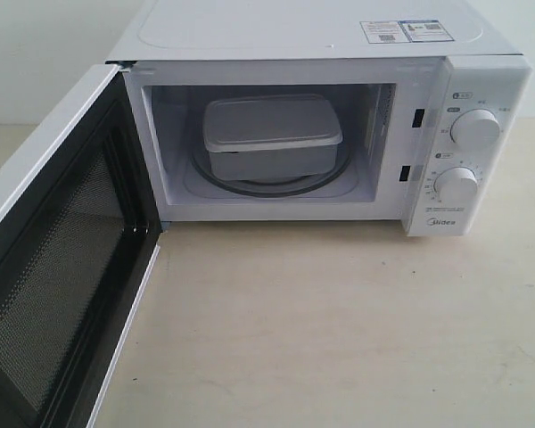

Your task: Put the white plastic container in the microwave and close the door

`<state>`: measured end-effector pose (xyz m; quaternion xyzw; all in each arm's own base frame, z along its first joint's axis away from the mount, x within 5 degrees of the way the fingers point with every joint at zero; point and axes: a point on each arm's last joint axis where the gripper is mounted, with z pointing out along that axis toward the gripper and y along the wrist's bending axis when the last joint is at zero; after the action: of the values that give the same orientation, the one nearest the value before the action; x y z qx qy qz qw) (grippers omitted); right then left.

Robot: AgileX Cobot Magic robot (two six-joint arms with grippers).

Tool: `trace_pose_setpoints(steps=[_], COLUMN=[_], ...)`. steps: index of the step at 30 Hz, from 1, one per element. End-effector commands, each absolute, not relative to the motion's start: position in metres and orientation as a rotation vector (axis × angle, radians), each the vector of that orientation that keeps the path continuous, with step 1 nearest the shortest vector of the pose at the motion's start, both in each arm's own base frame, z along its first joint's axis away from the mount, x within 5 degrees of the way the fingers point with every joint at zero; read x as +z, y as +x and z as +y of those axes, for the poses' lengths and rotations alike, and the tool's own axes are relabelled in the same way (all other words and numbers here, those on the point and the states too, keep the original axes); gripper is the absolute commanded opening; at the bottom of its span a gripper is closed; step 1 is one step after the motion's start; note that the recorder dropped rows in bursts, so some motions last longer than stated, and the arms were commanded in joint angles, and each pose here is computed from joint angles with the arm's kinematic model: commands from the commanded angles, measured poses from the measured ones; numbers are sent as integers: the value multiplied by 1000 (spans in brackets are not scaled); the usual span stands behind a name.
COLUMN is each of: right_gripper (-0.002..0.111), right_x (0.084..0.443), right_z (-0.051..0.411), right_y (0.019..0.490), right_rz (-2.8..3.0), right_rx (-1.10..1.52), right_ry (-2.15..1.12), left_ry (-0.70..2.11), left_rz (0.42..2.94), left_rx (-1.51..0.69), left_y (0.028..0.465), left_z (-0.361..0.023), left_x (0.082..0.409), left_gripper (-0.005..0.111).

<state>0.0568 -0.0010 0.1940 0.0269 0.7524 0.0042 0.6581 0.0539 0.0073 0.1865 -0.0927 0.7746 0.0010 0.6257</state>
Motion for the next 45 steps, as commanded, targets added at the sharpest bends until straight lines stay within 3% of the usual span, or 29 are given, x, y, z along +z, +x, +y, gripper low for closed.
trace_pose_setpoints(steps=[1, 41, 45], right_gripper=[0, 0, 0], right_x=[190, 182, 182], right_z=[-4, -4, -4], right_y=[56, 54, 54], right_rz=[1741, 1829, 1829], right_rx=[-8, 5, 5], right_ry=[103, 120, 120], left_ry=[-206, -170, -242], left_rz=[1777, 1782, 1808], left_rx=[-2, 31, -10], left_y=[54, 54, 48], left_z=[7, 7, 7], left_x=[186, 185, 206], left_gripper=[4, 4, 4])
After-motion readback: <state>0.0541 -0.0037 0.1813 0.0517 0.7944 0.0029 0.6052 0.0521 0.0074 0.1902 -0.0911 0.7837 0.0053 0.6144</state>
